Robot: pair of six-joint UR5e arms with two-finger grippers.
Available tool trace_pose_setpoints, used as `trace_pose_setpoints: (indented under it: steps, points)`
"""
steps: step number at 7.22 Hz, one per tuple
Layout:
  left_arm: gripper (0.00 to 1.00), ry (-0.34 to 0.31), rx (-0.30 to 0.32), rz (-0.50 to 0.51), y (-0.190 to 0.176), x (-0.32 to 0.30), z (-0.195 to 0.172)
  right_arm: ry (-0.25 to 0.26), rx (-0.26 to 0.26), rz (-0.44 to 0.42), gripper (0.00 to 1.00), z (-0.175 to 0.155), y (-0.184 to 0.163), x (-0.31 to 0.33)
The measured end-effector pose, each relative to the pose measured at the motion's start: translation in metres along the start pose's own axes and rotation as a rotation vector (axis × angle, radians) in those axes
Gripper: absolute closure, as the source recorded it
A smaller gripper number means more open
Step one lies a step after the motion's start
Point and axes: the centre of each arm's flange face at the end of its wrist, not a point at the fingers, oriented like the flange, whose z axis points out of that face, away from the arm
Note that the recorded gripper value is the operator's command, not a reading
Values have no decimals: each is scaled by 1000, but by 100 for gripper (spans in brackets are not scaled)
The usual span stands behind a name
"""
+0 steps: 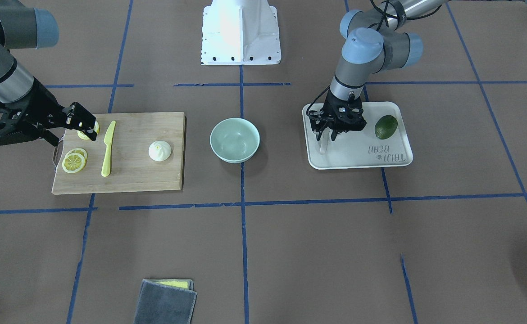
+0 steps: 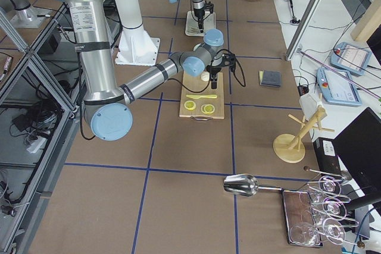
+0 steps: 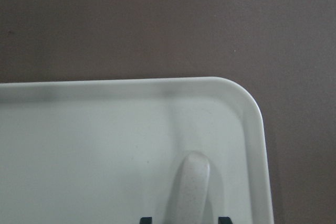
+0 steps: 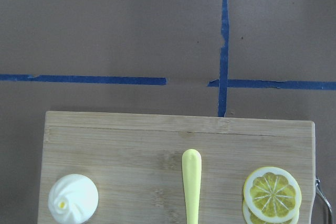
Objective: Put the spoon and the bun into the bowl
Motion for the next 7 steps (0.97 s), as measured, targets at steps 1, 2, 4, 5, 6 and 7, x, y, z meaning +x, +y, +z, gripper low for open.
trace_pose_setpoints:
  steps: [1,2,4,5,6,7]
  points:
    - [86,1,-2,2,1,1,0,4,-4,-6,0,5,3,-3]
    - [100,4,-2,3,2,2,-1,9,-8,-12,0,9,5,-6]
    - [100,5,-2,2,2,4,-6,15,-19,-20,0,18,11,-10]
    - [100,-6,-4,-1,1,6,-14,18,-23,-22,0,22,12,-12]
    - [100,-24,-7,-7,0,9,-28,26,-24,-26,0,27,14,-14]
    - [100,-45,-7,-17,-5,12,-44,35,-25,-33,0,34,15,-17]
